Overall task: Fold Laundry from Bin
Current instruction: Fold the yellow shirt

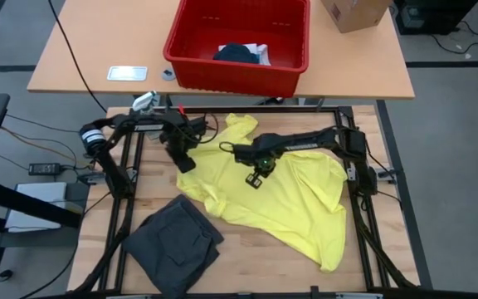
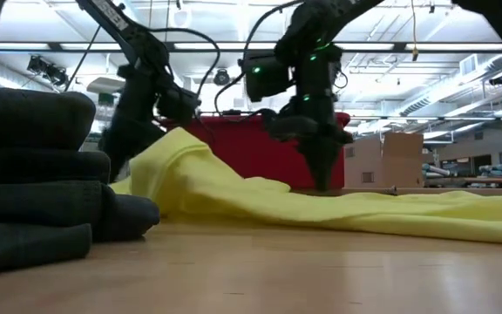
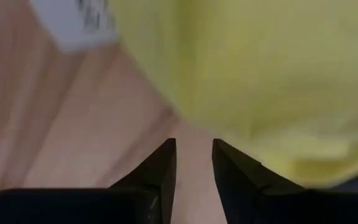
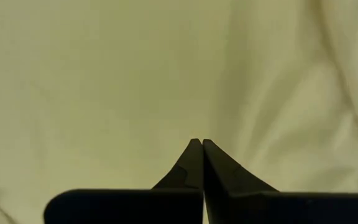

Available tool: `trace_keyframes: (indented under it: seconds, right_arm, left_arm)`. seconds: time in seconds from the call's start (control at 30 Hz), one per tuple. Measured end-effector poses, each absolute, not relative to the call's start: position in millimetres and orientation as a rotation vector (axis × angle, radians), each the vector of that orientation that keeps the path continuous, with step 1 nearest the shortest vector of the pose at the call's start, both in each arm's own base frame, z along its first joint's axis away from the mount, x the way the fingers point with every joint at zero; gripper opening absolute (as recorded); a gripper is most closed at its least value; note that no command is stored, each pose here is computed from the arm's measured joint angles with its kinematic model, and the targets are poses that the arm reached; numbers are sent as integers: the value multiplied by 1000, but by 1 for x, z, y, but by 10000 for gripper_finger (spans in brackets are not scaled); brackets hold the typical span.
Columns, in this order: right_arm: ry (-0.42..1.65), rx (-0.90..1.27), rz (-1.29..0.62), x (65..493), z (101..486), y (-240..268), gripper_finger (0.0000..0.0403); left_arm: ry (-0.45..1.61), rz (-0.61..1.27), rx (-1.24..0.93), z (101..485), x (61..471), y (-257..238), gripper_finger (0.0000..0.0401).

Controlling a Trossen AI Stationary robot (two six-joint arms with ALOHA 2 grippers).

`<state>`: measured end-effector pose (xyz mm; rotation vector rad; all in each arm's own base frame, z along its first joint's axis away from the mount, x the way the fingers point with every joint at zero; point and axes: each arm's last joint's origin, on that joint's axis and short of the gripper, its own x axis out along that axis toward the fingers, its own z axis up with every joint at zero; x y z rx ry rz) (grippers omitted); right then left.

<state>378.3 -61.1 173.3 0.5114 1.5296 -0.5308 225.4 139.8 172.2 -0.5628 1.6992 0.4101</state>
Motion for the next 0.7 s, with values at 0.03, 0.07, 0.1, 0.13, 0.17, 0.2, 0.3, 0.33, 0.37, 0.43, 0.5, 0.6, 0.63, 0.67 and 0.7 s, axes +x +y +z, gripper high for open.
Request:
trace_keyframes:
  seconds: [0.03,0.07,0.1,0.13,0.17,0.2,0.3,0.33,0.37,0.43,0.5,0.6,0.63,0.67,0.7]
  right_arm:
    - [1527,509,-539,374,174,-58,2]
    - [1519,512,-547,369,176,-55,2]
    - [1506,513,-565,363,178,-53,2]
    - [1493,517,-581,356,180,-53,2]
    - [1472,528,-598,348,183,-53,2]
    - [1450,542,-618,340,185,-55,2]
    - [1383,616,-682,311,189,-63,1]
    - [1360,646,-708,301,188,-66,1]
    - [1338,676,-732,291,188,-69,1]
    - [1303,723,-770,272,185,-75,1]
    - [1283,766,-791,256,178,-81,1]
    - [1288,831,-815,238,163,-90,1]
    - [1291,847,-827,234,158,-92,1]
    - [1292,859,-840,230,154,-95,1]
    - [1294,870,-854,227,149,-98,1]
  left_arm:
    - [1716,410,-570,176,222,138,105]
    - [1731,413,-581,179,219,136,104]
    - [1747,414,-592,183,216,134,104]
    - [1761,415,-601,186,213,132,103]
    - [1762,418,-607,189,212,131,103]
    - [1742,426,-609,191,212,130,103]
    - [1604,451,-620,200,216,132,103]
    - [1548,447,-639,202,219,133,103]
    - [1493,430,-658,203,224,134,103]
    - [1400,392,-676,205,234,134,103]
    - [1299,374,-646,206,246,134,103]
    - [1165,345,-584,203,267,136,103]
    - [1133,337,-568,200,273,136,103]
    - [1108,338,-549,196,280,137,103]
    - [1100,349,-531,191,285,139,103]
